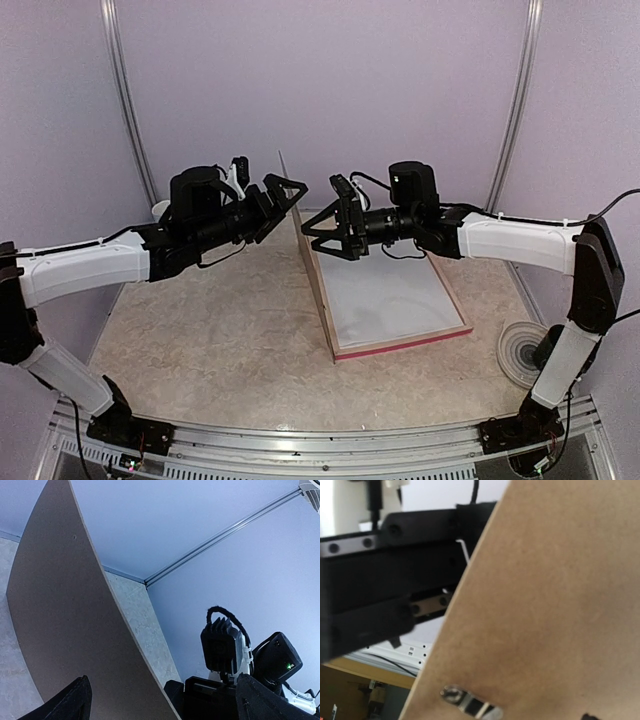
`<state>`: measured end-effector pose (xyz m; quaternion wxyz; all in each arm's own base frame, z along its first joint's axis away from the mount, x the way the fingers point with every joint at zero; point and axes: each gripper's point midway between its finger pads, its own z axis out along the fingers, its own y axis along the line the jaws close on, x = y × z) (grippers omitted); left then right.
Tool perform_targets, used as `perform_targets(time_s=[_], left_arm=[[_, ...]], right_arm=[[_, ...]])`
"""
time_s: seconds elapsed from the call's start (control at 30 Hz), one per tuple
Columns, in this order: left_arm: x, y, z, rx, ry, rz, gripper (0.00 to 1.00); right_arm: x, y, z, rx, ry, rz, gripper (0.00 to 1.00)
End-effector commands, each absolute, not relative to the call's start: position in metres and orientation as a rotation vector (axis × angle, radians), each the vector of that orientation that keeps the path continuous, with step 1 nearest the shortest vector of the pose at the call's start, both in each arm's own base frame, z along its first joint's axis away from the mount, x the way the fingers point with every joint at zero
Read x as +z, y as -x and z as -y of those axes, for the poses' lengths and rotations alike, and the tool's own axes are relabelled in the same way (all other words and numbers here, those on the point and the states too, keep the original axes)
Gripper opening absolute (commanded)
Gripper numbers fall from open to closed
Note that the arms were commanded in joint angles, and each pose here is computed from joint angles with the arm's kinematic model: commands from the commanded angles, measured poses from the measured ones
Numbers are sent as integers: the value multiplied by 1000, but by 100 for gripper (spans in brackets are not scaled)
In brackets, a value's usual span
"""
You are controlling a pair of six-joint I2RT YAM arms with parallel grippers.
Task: Put the photo into the frame
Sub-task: Pick up the backboard from the center of the board.
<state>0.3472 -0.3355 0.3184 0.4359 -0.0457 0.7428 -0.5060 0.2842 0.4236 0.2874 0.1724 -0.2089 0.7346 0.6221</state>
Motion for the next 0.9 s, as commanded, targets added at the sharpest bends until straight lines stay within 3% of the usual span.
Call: perform_targets(time_s=[0.0, 0.37, 0.87], left_arm=[[316, -349, 341, -1250, 103, -1877, 99], [311, -353, 346, -1259, 98, -1888, 98], [310, -343, 329, -1238, 93, -1910, 95]], right_arm=[[275, -283, -424, 1775, 601, -2114, 86], [281, -276, -429, 1815, 649, -2090, 94], [274, -275, -424, 1817, 645, -2109, 95]])
